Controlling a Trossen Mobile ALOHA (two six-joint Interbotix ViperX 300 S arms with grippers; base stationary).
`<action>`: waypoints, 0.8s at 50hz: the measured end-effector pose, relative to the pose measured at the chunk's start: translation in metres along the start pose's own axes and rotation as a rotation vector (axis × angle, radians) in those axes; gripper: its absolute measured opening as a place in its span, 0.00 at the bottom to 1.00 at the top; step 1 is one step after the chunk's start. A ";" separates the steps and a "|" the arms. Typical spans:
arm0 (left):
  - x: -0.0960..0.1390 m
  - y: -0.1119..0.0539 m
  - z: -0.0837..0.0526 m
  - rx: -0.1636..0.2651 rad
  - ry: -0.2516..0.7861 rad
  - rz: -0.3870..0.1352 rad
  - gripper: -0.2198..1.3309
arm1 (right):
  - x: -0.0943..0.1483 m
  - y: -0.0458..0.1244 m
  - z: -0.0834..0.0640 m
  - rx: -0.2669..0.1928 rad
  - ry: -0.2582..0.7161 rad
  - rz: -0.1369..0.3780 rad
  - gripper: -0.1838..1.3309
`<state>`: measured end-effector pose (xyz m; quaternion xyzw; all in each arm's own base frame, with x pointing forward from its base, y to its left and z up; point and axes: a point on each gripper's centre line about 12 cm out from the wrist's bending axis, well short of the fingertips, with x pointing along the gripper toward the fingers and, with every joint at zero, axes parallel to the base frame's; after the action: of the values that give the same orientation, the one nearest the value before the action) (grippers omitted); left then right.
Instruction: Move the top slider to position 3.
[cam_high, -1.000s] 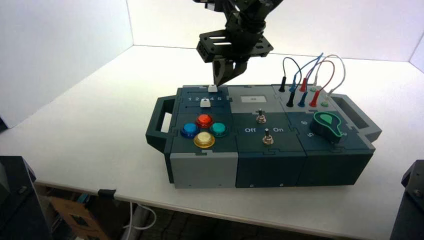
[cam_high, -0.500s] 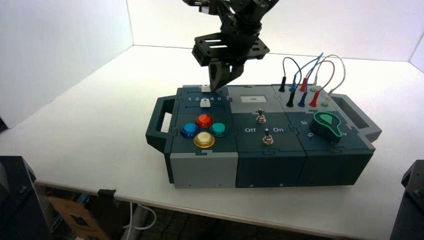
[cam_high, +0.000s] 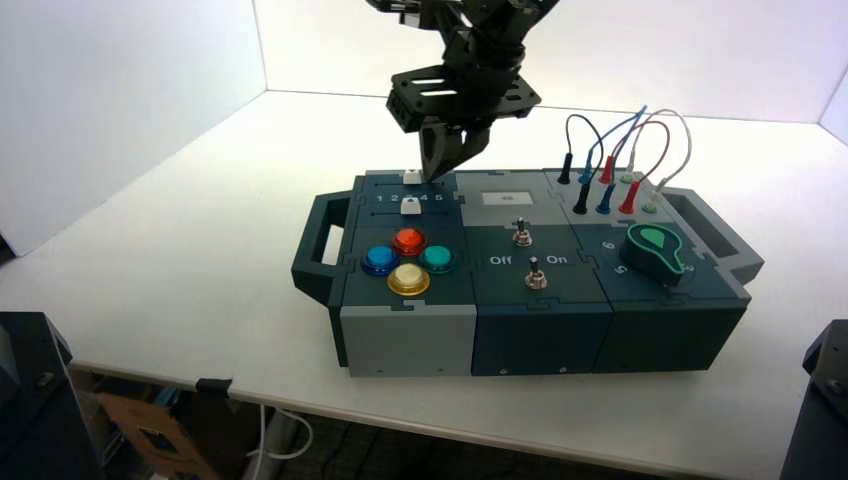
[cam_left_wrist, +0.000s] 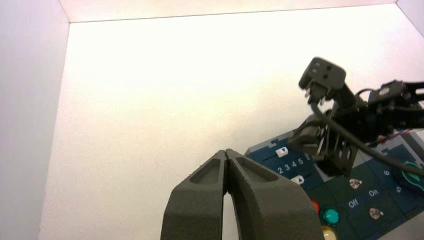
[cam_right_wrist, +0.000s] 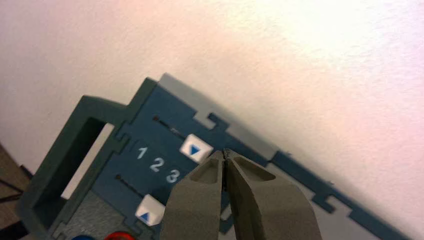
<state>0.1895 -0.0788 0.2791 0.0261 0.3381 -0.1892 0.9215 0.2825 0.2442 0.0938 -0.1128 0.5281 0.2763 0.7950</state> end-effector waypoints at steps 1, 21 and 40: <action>0.000 0.000 0.000 0.001 0.003 0.001 0.04 | 0.000 -0.001 0.000 0.000 -0.002 -0.001 0.03; -0.004 0.000 0.007 0.017 -0.018 0.003 0.04 | -0.031 -0.006 0.022 -0.031 -0.102 -0.016 0.03; -0.005 0.001 0.008 0.057 -0.026 0.019 0.04 | -0.125 0.005 0.064 -0.178 -0.329 -0.050 0.03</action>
<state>0.1915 -0.0771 0.2889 0.0528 0.3201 -0.1904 0.9265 0.2931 0.2385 0.2334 -0.1491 0.3613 0.3169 0.8642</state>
